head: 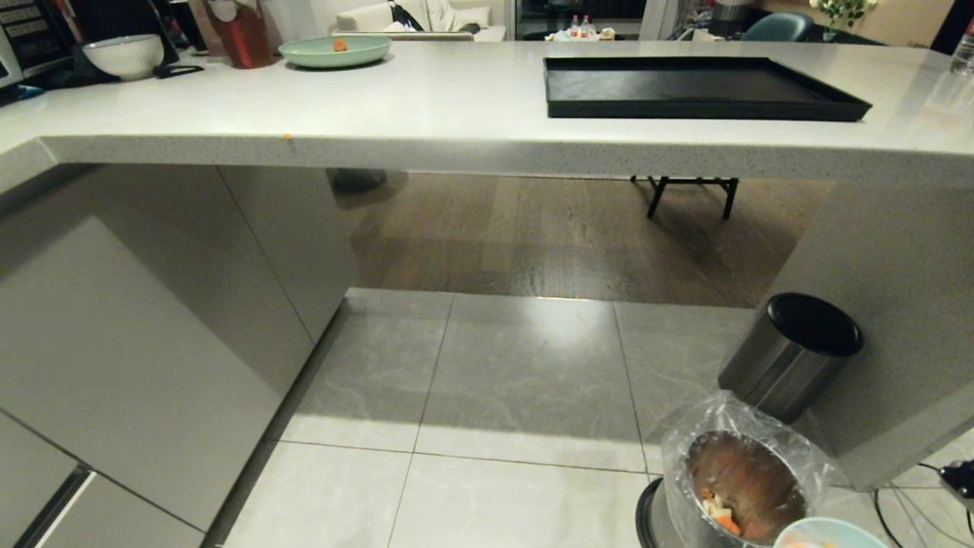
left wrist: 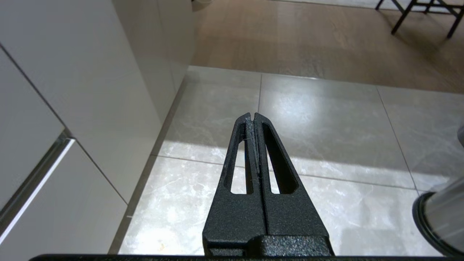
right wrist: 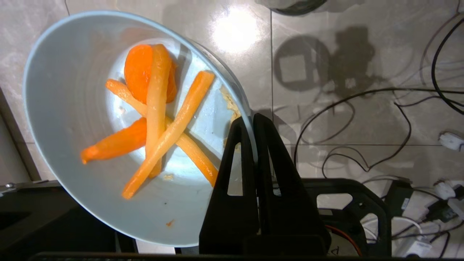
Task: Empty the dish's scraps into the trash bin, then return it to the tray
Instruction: Move the bowl over the trash can
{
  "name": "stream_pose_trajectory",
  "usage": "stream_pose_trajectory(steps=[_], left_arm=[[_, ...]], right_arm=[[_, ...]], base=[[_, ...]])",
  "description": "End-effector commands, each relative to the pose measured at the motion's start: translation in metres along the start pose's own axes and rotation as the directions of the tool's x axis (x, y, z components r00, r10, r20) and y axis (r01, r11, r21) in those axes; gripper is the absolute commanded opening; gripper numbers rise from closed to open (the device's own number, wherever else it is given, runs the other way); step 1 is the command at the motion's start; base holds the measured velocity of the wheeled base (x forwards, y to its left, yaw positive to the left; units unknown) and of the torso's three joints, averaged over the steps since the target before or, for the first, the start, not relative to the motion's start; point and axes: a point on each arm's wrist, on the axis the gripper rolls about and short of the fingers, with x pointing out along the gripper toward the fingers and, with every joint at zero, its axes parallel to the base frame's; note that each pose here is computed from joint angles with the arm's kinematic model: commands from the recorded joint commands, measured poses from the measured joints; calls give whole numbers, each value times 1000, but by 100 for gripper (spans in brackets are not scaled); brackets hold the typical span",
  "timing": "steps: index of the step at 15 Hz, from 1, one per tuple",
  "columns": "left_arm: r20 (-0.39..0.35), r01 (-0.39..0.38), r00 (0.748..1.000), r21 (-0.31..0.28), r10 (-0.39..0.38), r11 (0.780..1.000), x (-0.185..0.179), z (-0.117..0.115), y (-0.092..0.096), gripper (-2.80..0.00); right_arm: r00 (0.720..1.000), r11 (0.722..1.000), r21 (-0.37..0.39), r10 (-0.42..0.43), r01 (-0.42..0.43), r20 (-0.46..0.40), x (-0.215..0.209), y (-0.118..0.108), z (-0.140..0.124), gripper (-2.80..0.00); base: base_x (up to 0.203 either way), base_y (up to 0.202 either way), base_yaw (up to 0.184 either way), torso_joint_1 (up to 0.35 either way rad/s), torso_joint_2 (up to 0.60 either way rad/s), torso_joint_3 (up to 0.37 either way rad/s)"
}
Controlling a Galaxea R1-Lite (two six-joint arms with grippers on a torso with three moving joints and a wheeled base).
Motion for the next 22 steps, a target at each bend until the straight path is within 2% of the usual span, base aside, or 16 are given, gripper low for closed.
stream_pose_trajectory(steps=[1,7,11,22], left_arm=[[0,-1,1000,-1,1,1000,0,0,0,-280],[0,0,1000,-1,0,1000,0,0,0,-280],[0,-1,1000,-1,1,1000,0,0,0,-280],[0,-1,1000,-1,1,1000,0,0,0,-280]], right_arm=[[1000,1000,1,2,-2,3,1,1,1,-280],[1000,1000,-20,-5,5,-26,4,-3,-7,-280],[999,994,-111,21,-23,-25,5,-3,-10,-280],[999,995,-100,25,-28,-31,6,-4,-12,-280]], base=[[0,0,0,12,32,36],[0,0,0,0,0,0],[0,0,0,0,0,0],[0,0,0,0,0,0]])
